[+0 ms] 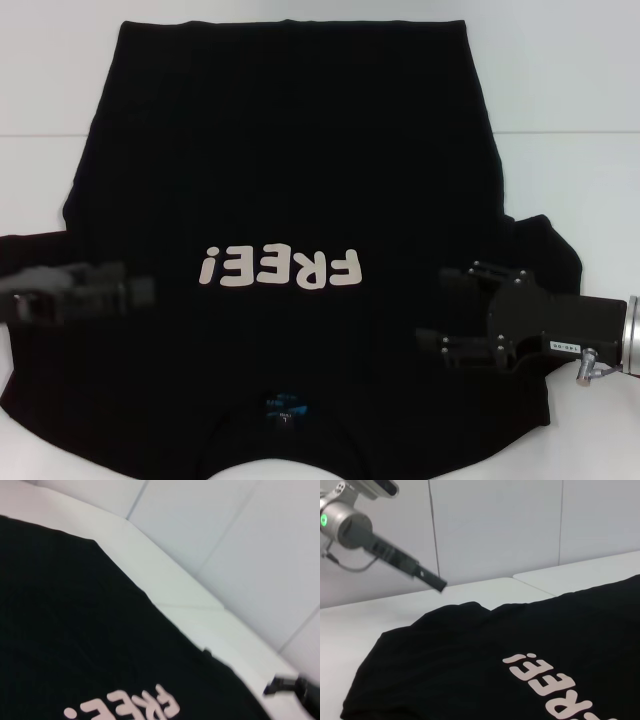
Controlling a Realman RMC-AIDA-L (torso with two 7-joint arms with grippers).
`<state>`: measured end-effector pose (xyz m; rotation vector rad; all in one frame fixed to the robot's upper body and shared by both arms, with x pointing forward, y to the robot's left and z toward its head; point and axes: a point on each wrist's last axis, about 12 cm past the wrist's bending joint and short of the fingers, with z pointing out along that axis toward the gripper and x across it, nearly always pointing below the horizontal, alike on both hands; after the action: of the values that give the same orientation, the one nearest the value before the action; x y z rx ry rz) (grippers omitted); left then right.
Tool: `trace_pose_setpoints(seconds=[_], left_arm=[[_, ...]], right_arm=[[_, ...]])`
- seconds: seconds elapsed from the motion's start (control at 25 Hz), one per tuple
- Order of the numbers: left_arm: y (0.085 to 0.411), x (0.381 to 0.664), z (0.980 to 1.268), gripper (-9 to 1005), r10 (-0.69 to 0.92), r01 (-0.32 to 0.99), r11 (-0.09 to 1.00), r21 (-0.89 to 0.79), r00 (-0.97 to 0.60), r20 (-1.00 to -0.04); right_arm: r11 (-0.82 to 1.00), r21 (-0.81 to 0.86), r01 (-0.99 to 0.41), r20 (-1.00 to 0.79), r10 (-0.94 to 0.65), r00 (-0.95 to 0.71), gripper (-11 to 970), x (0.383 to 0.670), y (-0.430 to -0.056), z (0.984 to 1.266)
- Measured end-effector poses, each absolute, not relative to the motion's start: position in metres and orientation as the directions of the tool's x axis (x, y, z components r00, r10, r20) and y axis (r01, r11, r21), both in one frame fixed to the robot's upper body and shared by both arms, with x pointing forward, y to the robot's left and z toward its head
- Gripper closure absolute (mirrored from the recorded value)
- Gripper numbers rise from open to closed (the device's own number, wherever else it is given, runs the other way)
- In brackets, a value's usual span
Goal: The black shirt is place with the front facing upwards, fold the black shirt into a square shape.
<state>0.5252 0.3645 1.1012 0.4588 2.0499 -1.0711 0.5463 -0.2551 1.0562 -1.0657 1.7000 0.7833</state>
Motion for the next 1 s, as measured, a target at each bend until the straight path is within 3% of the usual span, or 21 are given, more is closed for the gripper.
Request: trace_pose_setpoints(seconds=[0.36, 0.68, 1.0], left_arm=[[0.408, 0.537, 1.135, 80, -0.244, 0.271, 0.653, -0.707, -0.808, -0.535], [0.429, 0.545, 1.118, 81, -0.364, -0.057, 0.779, -0.625, -0.852, -0.376], [0.434, 0.545, 1.107, 81, -0.449, -0.181, 0.765, -0.618, -0.838, -0.310]], right_arm=[[0.430, 0.090, -0.899, -0.937, -0.268, -0.222, 45, 0.552, -0.253, 1.062], [0.447, 0.109, -0.888, -0.940, -0.244, -0.238, 45, 0.556, -0.252, 1.066], [0.449, 0.112, -0.886, -0.940, -0.241, -0.241, 45, 0.556, -0.252, 1.065]])
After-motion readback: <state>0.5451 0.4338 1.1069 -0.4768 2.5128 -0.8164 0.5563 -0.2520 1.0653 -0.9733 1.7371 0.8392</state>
